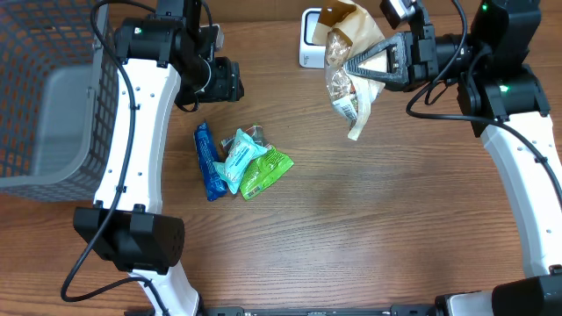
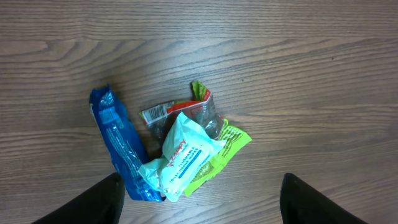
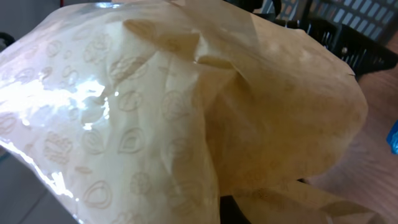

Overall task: Scan the item barcode
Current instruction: 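Hold the beige bag in front of the white scanner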

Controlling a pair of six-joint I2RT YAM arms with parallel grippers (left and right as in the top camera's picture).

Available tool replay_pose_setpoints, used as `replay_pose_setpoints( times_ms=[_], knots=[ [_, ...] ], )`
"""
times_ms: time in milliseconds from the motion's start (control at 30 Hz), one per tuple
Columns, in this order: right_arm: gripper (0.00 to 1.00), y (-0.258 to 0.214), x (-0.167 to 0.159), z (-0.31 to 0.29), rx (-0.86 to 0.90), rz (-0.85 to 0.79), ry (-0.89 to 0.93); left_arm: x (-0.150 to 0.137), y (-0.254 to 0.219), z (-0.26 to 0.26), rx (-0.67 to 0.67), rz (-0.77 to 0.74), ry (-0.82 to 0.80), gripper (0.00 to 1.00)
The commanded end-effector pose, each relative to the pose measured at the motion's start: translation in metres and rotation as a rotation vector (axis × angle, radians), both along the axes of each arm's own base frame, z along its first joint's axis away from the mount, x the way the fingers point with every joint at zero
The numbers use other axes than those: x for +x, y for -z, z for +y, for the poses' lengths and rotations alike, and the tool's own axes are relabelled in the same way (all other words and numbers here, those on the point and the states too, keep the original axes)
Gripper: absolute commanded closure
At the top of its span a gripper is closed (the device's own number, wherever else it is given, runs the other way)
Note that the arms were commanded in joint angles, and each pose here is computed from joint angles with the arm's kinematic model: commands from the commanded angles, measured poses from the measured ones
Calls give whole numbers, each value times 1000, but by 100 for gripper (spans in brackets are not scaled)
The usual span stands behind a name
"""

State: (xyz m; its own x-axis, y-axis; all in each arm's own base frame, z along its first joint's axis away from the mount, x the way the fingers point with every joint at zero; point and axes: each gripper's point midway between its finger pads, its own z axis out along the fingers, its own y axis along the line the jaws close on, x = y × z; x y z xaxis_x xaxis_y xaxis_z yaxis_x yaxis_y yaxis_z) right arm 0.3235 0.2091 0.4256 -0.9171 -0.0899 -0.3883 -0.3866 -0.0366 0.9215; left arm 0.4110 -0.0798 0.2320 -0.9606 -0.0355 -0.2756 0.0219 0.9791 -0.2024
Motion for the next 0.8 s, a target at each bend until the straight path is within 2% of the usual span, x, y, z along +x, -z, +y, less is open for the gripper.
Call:
replay_pose_setpoints(
  times_ms=[0, 167, 333, 400, 533, 767],
  knots=[
    [96, -2, 3, 0, 6, -63, 1, 1, 4, -4, -13, 13, 7, 25],
    [96, 16, 27, 2, -3, -89, 64, 5, 3, -4, -16, -6, 7, 13],
    [96, 61, 66, 3, -72, -20, 194, 10, 1, -5, -18, -26, 7, 4],
    [96, 91, 83, 0, -158, 14, 289, 10, 1, -5, -18, -28, 7, 0],
    [96, 144, 105, -18, -404, 28, 492, 10, 1, -5, -18, -29, 7, 0],
    [96, 184, 129, -47, -705, -35, 721, 12, 1, -5, -19, -36, 7, 0]
  ],
)
